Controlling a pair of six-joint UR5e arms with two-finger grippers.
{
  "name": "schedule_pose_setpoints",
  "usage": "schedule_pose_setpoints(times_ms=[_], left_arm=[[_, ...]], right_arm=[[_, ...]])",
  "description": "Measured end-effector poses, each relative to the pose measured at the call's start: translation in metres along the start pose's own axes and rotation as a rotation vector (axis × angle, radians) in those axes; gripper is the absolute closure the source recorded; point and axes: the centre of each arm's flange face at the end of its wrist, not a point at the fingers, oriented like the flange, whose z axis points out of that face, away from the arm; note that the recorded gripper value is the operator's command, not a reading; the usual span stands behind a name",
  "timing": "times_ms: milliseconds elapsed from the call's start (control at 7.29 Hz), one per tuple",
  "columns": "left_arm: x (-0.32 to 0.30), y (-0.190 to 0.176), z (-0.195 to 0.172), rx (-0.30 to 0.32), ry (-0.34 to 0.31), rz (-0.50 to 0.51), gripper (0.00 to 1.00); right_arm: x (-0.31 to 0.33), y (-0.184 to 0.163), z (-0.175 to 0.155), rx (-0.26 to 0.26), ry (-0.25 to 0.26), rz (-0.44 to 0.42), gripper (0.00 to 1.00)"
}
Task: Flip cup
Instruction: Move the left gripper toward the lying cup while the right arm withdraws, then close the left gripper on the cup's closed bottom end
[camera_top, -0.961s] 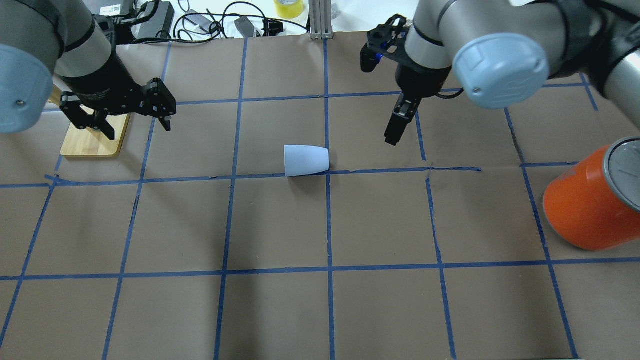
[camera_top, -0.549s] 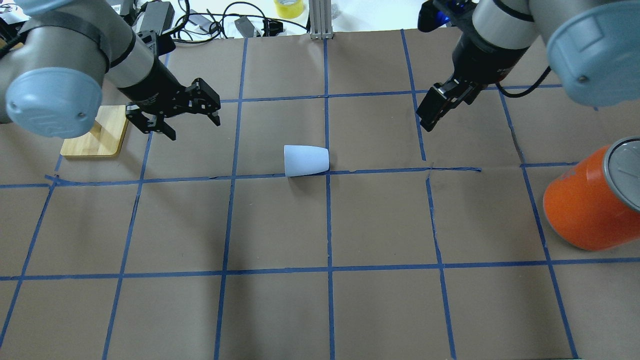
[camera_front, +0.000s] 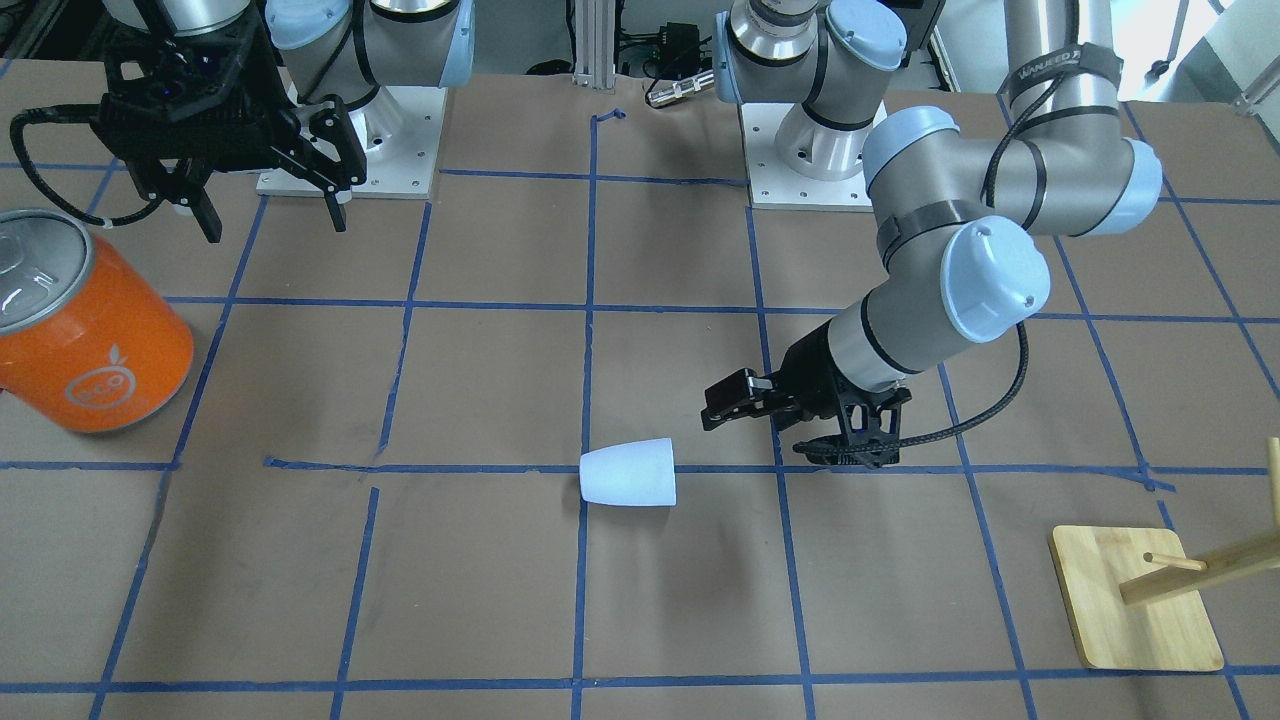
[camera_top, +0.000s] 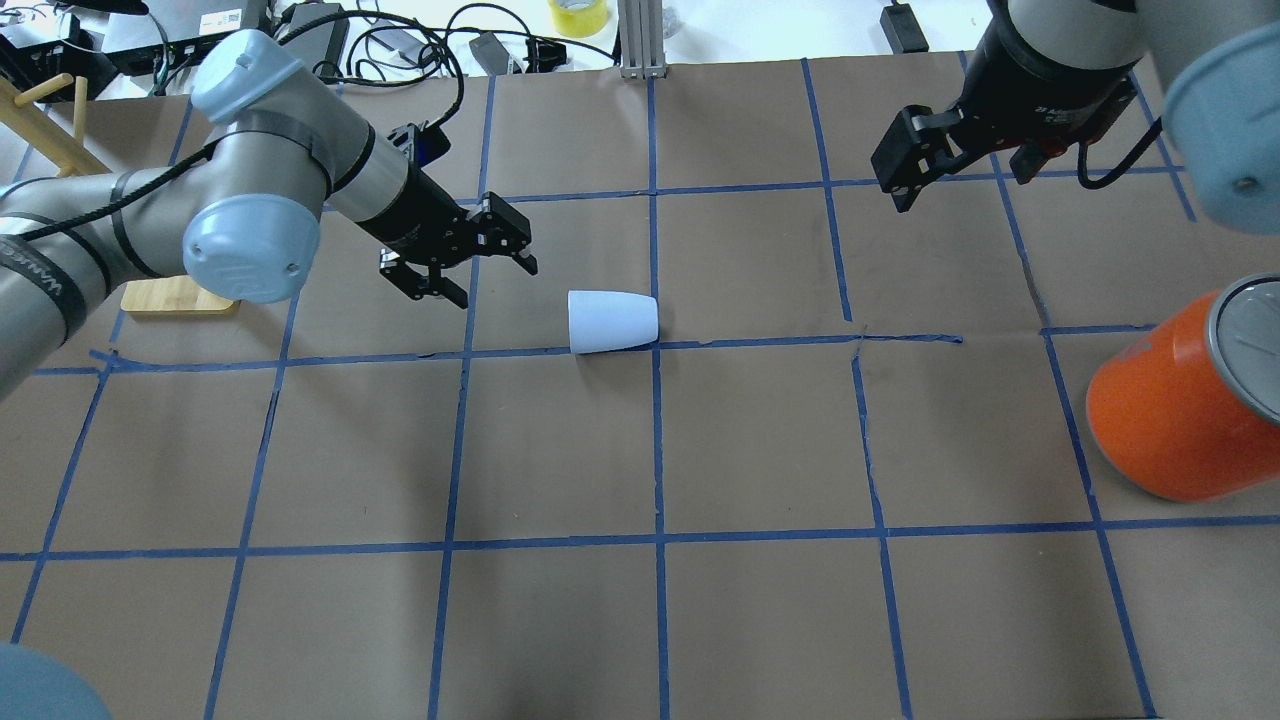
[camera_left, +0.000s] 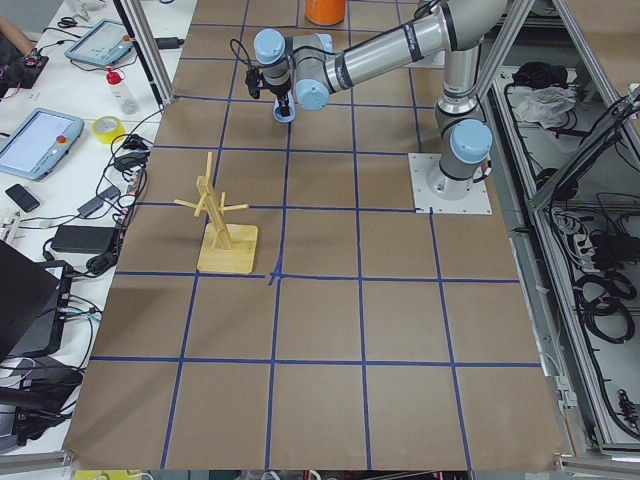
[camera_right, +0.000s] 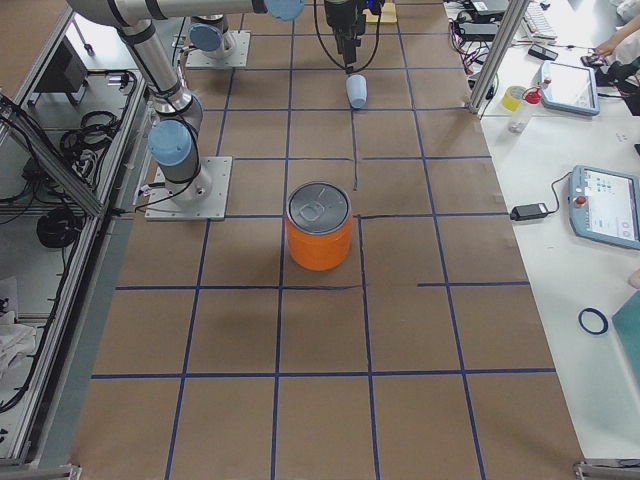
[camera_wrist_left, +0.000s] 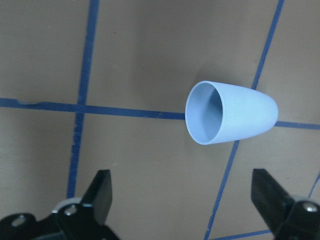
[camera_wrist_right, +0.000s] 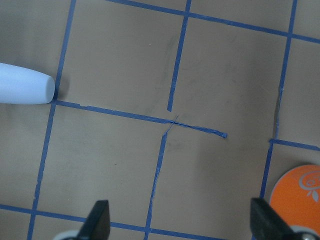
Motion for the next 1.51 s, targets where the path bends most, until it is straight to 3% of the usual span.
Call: schedule_pose_setpoints(times_ms=[412,824,1098,1235,1373,1510], left_arm=[[0.021,-0.006,0.050,-0.025,0.053,0.053,0.00],[0.018,-0.020,0.088,-0.014,0.066,0.074,0.00],[0.025,-0.020,0.105,-0.009,0.066,0.087,0.14],[0.029,-0.019,0.109,-0.008,0.067,0.088,0.28],[0.031,-0.019,0.110,-0.007,0.069,0.068,0.77],[0.032,-0.019,0.110,-0.007,0.069,0.034,0.95]], right_arm=[[0.003,-0.003,-0.003,0.027,-0.002,0.012,0.00],[0.006,-0.006,-0.002,0.032,-0.001,0.018,0.00],[0.006,-0.005,0.000,0.026,-0.001,0.018,0.00],[0.005,-0.004,0.000,0.023,-0.001,0.017,0.00],[0.005,-0.004,0.000,0.022,-0.002,0.016,0.00],[0.004,-0.003,0.001,0.019,-0.002,0.015,0.00]])
